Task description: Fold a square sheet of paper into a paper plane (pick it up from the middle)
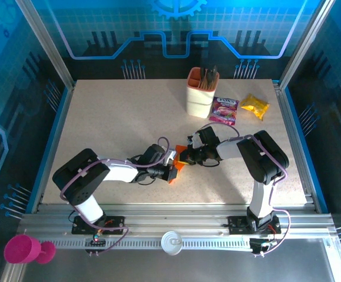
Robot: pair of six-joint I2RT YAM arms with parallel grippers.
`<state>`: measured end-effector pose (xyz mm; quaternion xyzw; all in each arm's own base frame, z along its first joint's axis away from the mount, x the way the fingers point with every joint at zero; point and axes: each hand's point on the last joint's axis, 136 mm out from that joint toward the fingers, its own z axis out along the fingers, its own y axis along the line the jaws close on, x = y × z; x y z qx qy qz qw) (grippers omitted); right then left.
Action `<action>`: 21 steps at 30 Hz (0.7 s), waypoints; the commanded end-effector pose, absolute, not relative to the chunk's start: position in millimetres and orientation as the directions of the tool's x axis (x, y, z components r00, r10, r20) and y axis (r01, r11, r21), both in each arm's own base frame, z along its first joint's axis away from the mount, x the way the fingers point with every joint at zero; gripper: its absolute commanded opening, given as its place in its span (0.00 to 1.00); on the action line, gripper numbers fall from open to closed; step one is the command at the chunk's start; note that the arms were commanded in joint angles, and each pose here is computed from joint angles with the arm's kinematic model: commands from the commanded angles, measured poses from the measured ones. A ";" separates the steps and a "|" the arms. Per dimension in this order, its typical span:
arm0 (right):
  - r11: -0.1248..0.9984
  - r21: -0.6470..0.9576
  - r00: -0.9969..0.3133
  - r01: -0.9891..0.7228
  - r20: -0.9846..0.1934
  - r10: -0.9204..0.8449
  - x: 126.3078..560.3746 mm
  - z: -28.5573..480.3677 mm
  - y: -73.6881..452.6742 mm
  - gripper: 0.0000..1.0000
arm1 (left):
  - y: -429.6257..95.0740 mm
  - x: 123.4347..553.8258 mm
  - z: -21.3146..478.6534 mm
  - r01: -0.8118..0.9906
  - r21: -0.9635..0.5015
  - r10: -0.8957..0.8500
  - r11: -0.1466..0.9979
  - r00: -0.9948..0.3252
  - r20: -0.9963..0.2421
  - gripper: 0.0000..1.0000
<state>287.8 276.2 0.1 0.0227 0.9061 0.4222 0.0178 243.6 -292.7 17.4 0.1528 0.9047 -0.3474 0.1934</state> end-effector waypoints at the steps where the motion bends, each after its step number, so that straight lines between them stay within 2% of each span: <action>1: 0.892 0.379 -0.958 0.246 0.233 0.165 214.8 -97.3 197.7 0.00 | -281.6 233.8 -2.2 0.404 -0.558 0.169 0.724 -0.890 -0.424 0.00; 7: 0.865 0.464 -0.977 0.193 0.172 0.125 237.5 -67.9 215.3 0.00 | -274.3 228.2 -13.3 0.387 -0.556 0.167 0.735 -0.899 -0.405 0.00; 14: 0.789 0.614 -0.995 0.026 -0.059 0.079 281.0 20.4 240.6 0.00 | -270.7 225.0 -21.1 0.367 -0.560 0.156 0.743 -0.908 -0.388 0.00; 21: 0.770 0.636 -0.983 -0.050 -0.169 0.076 283.3 62.0 239.4 0.00 | -269.2 223.7 -24.7 0.363 -0.558 0.157 0.746 -0.910 -0.383 0.00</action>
